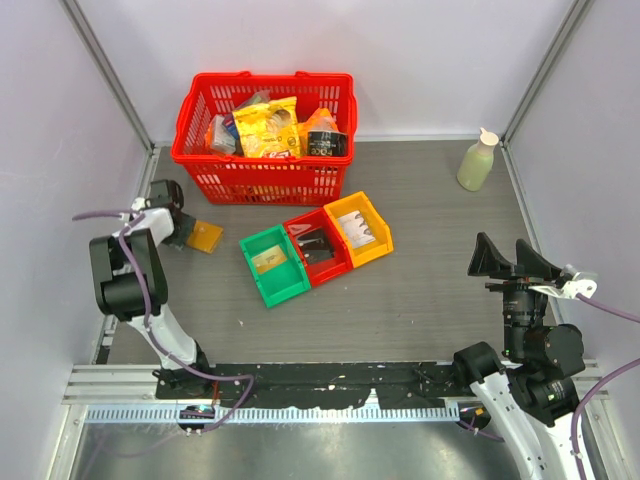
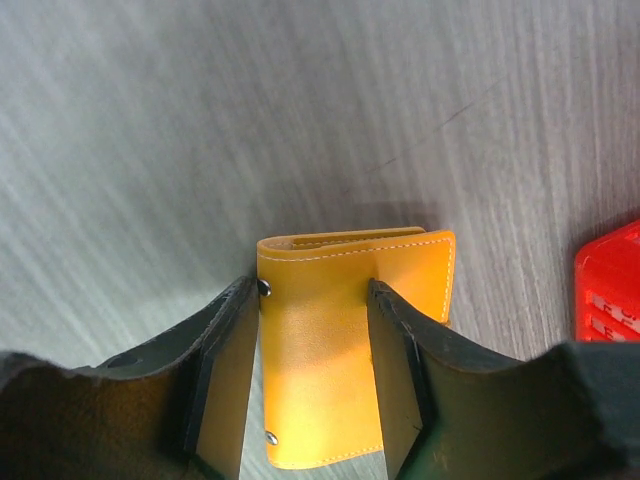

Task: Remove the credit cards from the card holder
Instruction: Adjust the card holder at the center of the board, then open the card holder at the center of the board.

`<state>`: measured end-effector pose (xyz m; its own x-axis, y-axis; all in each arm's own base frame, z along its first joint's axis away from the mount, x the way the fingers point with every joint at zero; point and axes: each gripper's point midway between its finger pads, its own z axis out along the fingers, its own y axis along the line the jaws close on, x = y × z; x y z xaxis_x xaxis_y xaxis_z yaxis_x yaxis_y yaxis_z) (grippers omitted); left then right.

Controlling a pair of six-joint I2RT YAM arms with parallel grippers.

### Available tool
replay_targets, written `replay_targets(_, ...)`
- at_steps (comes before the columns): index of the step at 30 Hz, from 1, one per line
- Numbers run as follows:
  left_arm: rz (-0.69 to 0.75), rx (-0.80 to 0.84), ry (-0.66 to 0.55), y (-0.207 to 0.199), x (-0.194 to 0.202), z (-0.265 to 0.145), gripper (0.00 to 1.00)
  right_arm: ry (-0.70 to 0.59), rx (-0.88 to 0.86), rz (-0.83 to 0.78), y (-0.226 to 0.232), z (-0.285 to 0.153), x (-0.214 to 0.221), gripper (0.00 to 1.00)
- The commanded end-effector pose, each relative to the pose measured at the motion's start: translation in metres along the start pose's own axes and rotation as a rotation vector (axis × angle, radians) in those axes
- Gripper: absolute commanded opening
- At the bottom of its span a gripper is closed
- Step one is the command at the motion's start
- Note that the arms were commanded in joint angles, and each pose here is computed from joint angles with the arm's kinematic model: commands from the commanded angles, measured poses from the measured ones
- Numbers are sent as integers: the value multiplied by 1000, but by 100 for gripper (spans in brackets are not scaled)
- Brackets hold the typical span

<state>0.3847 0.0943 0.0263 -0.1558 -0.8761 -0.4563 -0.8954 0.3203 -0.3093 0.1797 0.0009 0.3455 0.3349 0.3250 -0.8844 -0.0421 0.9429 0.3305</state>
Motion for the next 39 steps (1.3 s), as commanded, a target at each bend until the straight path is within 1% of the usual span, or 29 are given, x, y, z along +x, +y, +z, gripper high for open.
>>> replay_targets(1, 269, -231, 129, 46, 30, 16, 50, -35, -3, 1, 0, -1, -10, 89)
replay_targets(4, 371, -251, 155, 40, 37, 14, 53, -37, 2, 0, 0, -1, -11, 89)
replay_targets(5, 385, -248, 169, 39, 41, 14, 53, -36, 3, -1, -1, -1, -10, 89)
replay_targets(7, 394, -241, 182, 42, 47, 15, 49, -36, 4, 0, -1, -1, -10, 89)
replay_targets(10, 386, -232, 179, 45, 49, 13, 23, -37, 0, 1, 0, -1, -11, 90)
replay_targets(12, 383, -225, 164, 47, 47, 10, 8, -34, -1, 2, 0, -1, -11, 89)
replay_targets(13, 391, -224, 163, 49, 47, 8, 2, -33, -5, 4, 1, -1, -10, 90)
replay_targets(14, 397, -217, 155, 49, 45, 6, 0, -33, -4, 2, 1, -1, -11, 89)
replay_targets(19, 427, -180, 133, 56, 42, -10, 0, -30, -28, 12, 5, -2, -10, 89)
replay_targets(23, 409, -98, 69, 54, 29, -46, 0, 4, -96, 15, 20, 2, -4, 89)
replay_targets(25, 406, -43, 29, 51, 23, -66, 0, 52, -146, 16, 32, 6, 3, 89)
replay_targets(26, 407, -18, 15, 51, 21, -75, 0, 106, -161, 5, 37, 11, 15, 89)
replay_targets(27, 410, 13, -1, 48, 17, -87, 0, 136, -211, 19, 48, 11, 19, 89)
replay_targets(28, 417, 45, -13, 46, 15, -97, 0, 199, -218, 29, 54, 16, 32, 89)
replay_targets(29, 432, 74, -21, 45, 14, -107, 0, 224, -274, 45, 66, 15, 32, 89)
replay_targets(30, 444, 107, -29, 43, 13, -117, 0, 294, -293, 41, 72, 19, 48, 90)
replay_targets(31, 448, 140, -43, 41, 11, -127, 0, 342, -383, 51, 89, 14, 53, 90)
replay_targets(32, 464, 168, -52, 41, 12, -135, 0, 434, -438, 48, 99, 12, 72, 89)
replay_targets(33, 478, 208, -60, 38, 13, -145, 0, 481, -450, 50, 102, 11, 80, 89)
replay_targets(35, 493, 291, -71, 33, 16, -163, 0, 587, -468, 59, 108, 11, 102, 99)
replay_targets(37, 515, 394, -63, 25, 25, -184, 0, 694, -496, 63, 114, 10, 125, 99)
replay_targets(39, 524, 495, -41, 18, 36, -203, 0, 767, -555, 77, 123, 5, 140, 99)
